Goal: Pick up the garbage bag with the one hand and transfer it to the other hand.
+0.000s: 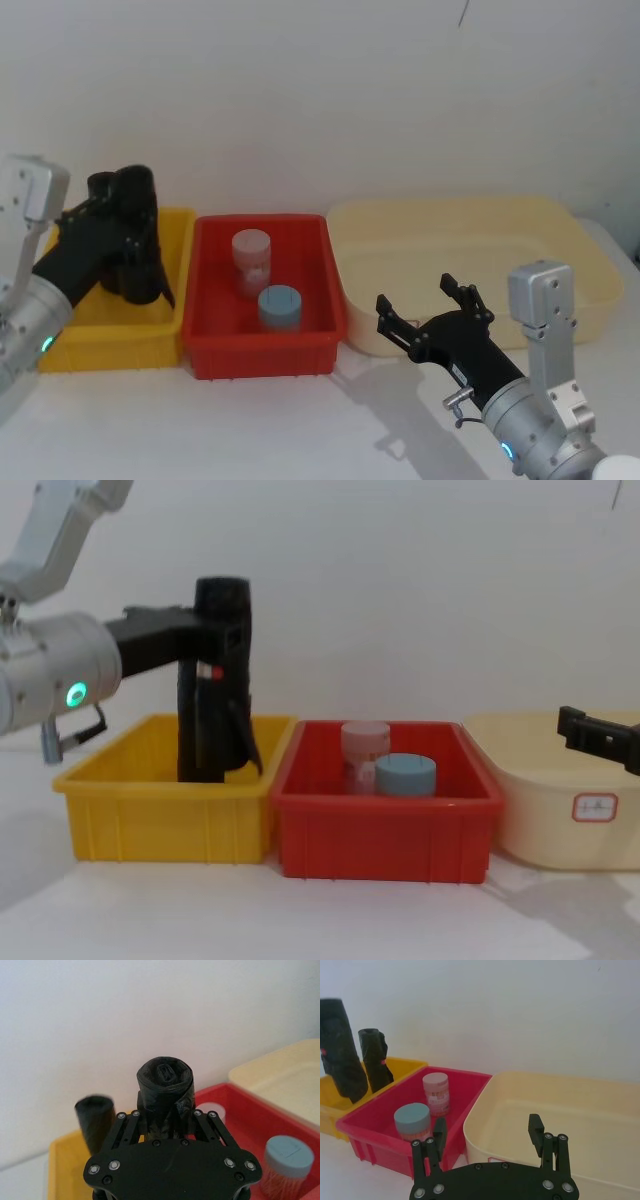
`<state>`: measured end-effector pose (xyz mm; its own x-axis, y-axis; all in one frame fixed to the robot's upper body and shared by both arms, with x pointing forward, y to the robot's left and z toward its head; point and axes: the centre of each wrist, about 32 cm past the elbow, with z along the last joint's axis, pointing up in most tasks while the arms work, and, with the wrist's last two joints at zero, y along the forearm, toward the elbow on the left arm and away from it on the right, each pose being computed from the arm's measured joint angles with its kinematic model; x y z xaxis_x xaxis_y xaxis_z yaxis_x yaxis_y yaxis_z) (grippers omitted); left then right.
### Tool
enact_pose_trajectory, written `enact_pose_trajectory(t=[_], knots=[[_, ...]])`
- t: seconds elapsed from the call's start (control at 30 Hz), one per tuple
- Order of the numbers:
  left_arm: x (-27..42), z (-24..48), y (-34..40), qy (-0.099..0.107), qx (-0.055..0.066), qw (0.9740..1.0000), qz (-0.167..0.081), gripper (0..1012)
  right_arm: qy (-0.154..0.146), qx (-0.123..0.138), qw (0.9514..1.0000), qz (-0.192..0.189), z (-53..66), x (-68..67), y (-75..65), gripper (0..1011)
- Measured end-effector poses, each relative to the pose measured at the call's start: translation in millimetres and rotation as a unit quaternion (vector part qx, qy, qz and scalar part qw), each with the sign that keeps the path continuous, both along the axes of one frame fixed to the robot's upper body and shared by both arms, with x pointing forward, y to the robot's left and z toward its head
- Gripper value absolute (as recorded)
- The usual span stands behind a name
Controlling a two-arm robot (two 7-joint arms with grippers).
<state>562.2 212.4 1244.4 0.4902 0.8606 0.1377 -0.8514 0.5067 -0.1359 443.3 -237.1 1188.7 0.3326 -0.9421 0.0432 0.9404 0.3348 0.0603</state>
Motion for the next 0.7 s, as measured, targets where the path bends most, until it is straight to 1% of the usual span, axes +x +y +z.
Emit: enact_pose_trajectory(t=[0.03,0.07,0.13,0.17,0.2,0.23,0.3,0.37,0.43,0.47,0.53,0.57,0.63,0.67,0.7], knots=[[0.5,2.7,-0.2,-0.001,0.002,1.0,-0.004,383,0.0,0.0,1.0,0.0,0.0,0.0,0.0,1000],[1.8,8.7,-0.8,-0.006,0.005,0.9999,-0.012,378,0.0,0.0,1.0,0.0,0.0,0.0,0.0,1000],[2.9,14.0,-1.6,-0.01,0.008,0.9997,-0.02,371,0.0,0.0,1.0,0.0,0.0,0.0,0.0,1000],[4.3,19.1,-2.3,-0.012,0.011,0.9994,-0.029,371,0.0,0.0,1.0,0.0,0.0,0.0,0.0,1000],[4.9,21.4,-2.8,-0.014,0.012,0.9992,-0.034,371,0.0,0.0,1.0,0.0,0.0,0.0,0.0,1000],[6.2,25.7,-3.6,-0.015,0.014,0.9988,-0.044,371,0.0,0.0,1.0,0.0,0.0,0.0,0.0,1000],[7.6,29.3,-4.7,-0.017,0.016,0.9983,-0.053,371,0.0,0.0,1.0,0.0,0.0,0.0,0.0,1000],[9.9,35.3,-7.0,-0.02,0.018,0.9973,-0.069,371,0.0,0.0,1.0,0.0,0.0,0.0,0.0,1000],[11.7,38.0,-8.4,-0.02,0.018,0.9964,-0.08,371,0.0,0.0,1.0,0.0,0.0,0.0,0.0,1000],[13.8,40.6,-10.3,-0.02,0.019,0.9955,-0.091,371,0.0,0.0,1.0,0.0,0.0,0.0,0.0,1000],[15.8,42.7,-12.0,-0.02,0.02,0.9945,-0.101,371,0.0,0.0,1.0,0.0,0.0,0.0,0.0,1000],[17.9,44.5,-13.8,-0.02,0.02,0.9934,-0.111,371,0.0,0.0,1.0,0.0,0.0,0.0,0.0,1000],[20.3,46.0,-16.3,-0.019,0.019,0.992,-0.124,371,0.0,0.0,1.0,0.0,0.0,0.0,0.0,1000],[22.7,46.9,-18.7,-0.018,0.018,0.9906,-0.134,371,0.0,0.0,1.0,0.0,0.0,0.0,0.0,1000],[24.4,47.3,-20.4,-0.017,0.017,0.9898,-0.14,371,0.0,0.0,1.0,0.0,0.0,0.0,0.0,1000]])
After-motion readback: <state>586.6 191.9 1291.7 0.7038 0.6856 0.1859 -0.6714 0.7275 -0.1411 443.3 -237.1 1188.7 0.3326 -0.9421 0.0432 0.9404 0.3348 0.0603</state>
